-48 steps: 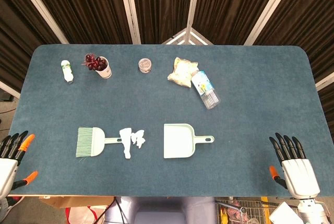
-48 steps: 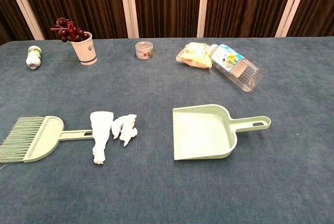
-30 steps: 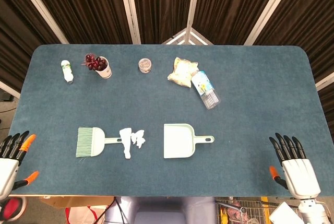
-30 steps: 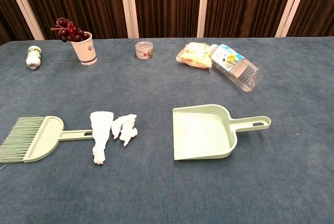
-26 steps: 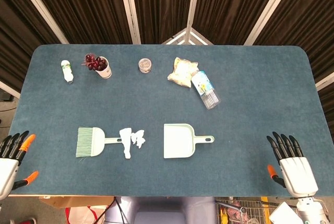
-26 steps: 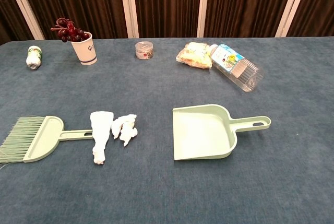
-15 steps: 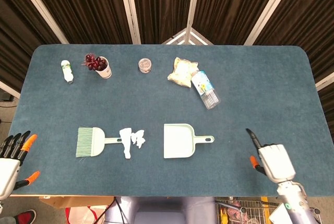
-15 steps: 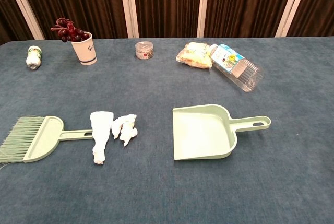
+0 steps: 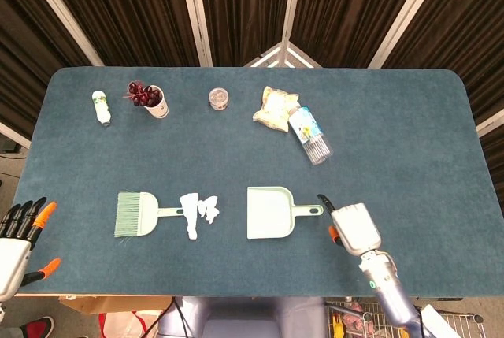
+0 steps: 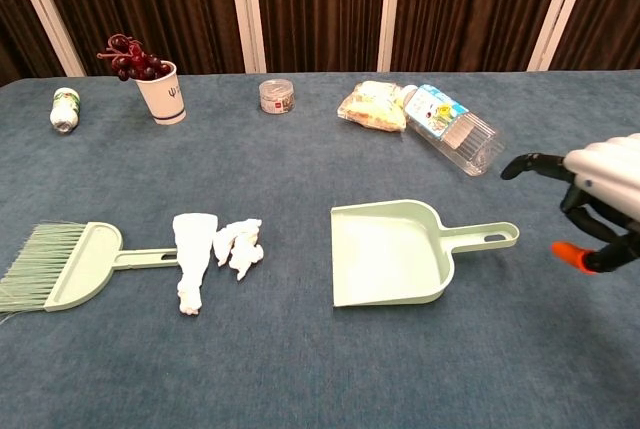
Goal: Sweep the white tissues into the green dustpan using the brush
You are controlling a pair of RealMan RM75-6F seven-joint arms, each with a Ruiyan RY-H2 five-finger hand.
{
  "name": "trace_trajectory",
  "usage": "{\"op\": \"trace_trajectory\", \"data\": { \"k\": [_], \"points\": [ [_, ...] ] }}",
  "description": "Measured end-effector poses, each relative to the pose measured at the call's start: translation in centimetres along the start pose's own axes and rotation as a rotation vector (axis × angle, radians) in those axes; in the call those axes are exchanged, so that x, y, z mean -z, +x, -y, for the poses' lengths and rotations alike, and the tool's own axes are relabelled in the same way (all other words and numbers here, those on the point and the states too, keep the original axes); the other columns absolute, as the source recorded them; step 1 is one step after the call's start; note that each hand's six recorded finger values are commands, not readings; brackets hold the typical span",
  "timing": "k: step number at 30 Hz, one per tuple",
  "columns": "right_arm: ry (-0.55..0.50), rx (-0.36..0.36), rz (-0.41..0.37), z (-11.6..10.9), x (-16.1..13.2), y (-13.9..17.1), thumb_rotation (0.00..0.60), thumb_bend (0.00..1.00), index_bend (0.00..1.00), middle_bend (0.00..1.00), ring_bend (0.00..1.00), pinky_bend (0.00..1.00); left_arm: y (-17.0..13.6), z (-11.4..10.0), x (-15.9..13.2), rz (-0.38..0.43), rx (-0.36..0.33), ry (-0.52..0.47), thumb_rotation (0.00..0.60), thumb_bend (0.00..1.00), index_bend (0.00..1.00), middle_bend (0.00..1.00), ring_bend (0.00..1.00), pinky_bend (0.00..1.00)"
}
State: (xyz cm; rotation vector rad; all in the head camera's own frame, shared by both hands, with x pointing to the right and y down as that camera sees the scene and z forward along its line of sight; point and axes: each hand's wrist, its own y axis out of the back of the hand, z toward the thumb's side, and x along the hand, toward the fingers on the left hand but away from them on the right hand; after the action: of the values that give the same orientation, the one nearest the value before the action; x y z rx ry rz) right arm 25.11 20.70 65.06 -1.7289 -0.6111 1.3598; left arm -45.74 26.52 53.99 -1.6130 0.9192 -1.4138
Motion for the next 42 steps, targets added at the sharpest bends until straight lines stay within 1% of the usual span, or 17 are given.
{"op": "trace_trajectory", "data": {
  "k": [8, 13, 17, 23, 29, 37, 39, 42],
  "points": [
    [0.004, -0.013, 0.007, 1.2, -1.6, -1.7, 0.600, 0.38, 0.20, 0.84, 0.82, 0.81, -0.1, 0.0, -0.2, 0.012, -0.001, 0.006, 0.600, 0.00, 0.00, 0.00, 0.00, 0.00],
    [0.015, -0.025, 0.008, 1.8, -2.4, -2.5, 0.600, 0.38, 0.26, 0.84, 0.82, 0.81, -0.1, 0.0, -0.2, 0.013, 0.000, 0.005, 0.600, 0.00, 0.00, 0.00, 0.00, 0.00],
    [0.022, -0.031, 0.017, 2.2, -2.5, -3.1, 0.600, 0.38, 0.29, 0.84, 0.82, 0.81, -0.1, 0.0, -0.3, 0.014, -0.001, 0.004, 0.600, 0.00, 0.00, 0.00, 0.00, 0.00],
    [0.024, -0.031, 0.030, 2.5, -2.6, -3.8, 0.600, 0.38, 0.31, 0.84, 0.82, 0.81, -0.1, 0.0, -0.3, 0.016, -0.001, 0.002, 0.600, 0.00, 0.00, 0.00, 0.00, 0.00],
    [0.026, -0.031, 0.035, 2.6, -2.8, -4.2, 0.600, 0.38, 0.37, 0.84, 0.82, 0.81, -0.1, 0.0, -0.3, 0.012, 0.001, 0.003, 0.600, 0.00, 0.00, 0.00, 0.00, 0.00],
    [0.027, -0.038, 0.042, 3.0, -2.9, -4.5, 0.600, 0.38, 0.40, 0.84, 0.82, 0.81, 0.0, 0.1, -0.3, 0.011, 0.004, 0.003, 0.600, 0.00, 0.00, 0.00, 0.00, 0.00],
    [0.031, -0.040, 0.043, 3.1, -2.8, -4.5, 0.600, 0.39, 0.43, 0.84, 0.82, 0.81, 0.0, 0.1, -0.3, 0.011, 0.005, 0.003, 0.600, 0.00, 0.00, 0.00, 0.00, 0.00],
    [0.030, -0.042, 0.042, 3.1, -2.9, -4.6, 0.600, 0.43, 0.54, 0.84, 0.82, 0.81, 0.0, 0.1, -0.4, 0.013, 0.006, 0.005, 0.600, 0.00, 0.00, 0.00, 0.00, 0.00]
  ]
}}
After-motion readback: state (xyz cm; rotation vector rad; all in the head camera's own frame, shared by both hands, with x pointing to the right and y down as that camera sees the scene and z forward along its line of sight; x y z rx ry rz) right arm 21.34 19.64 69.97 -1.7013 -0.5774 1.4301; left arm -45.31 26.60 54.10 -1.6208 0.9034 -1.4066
